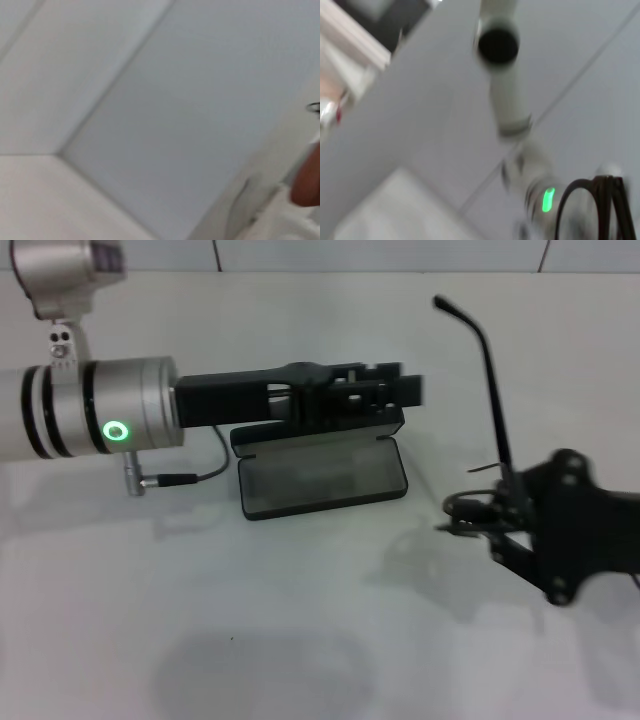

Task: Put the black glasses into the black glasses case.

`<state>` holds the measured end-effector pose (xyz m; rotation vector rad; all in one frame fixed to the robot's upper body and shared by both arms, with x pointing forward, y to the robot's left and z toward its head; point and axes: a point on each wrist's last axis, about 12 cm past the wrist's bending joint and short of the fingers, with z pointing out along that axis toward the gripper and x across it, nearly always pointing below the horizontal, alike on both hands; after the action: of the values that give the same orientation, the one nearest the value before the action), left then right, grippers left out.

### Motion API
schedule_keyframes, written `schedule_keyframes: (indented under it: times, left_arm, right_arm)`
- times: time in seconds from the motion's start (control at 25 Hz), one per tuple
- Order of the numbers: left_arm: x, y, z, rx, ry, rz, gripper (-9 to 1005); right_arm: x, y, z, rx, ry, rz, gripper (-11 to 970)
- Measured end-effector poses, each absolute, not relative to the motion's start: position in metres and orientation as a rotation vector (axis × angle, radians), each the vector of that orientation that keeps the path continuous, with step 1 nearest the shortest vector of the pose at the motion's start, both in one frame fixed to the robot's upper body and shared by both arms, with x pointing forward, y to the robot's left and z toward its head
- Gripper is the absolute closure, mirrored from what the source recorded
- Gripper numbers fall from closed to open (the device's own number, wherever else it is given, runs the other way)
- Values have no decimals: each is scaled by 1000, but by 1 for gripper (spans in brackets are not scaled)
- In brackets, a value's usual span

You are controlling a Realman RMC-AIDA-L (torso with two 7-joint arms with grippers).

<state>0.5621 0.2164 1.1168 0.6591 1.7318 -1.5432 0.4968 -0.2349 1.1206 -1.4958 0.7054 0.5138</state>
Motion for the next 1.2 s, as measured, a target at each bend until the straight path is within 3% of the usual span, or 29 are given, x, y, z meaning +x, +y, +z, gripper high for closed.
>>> schedule_keyframes:
  times: [0.2,0.28,0.52,0.76,1.2]
  left_arm:
    - [567,217,1103,620,1814,-1435,298]
    - [570,201,1095,620,1787,-1349,299]
    - [570,189,1104,692,1628,-1327,300]
    - [558,189,1109,804,1488,-1342,300]
    - [555,180,1111,898,1474,-1365,300]
  right_arm:
    - [481,-233,1123,-1427,585,696,911]
    - [480,-224,1120,-1436,585,766,911]
    - [505,-189,1111,-1410,816,1049,911]
    - [520,-187,1100,-1360,1000,995,911]
    - [530,-187,1094,-1353,1083,916,911]
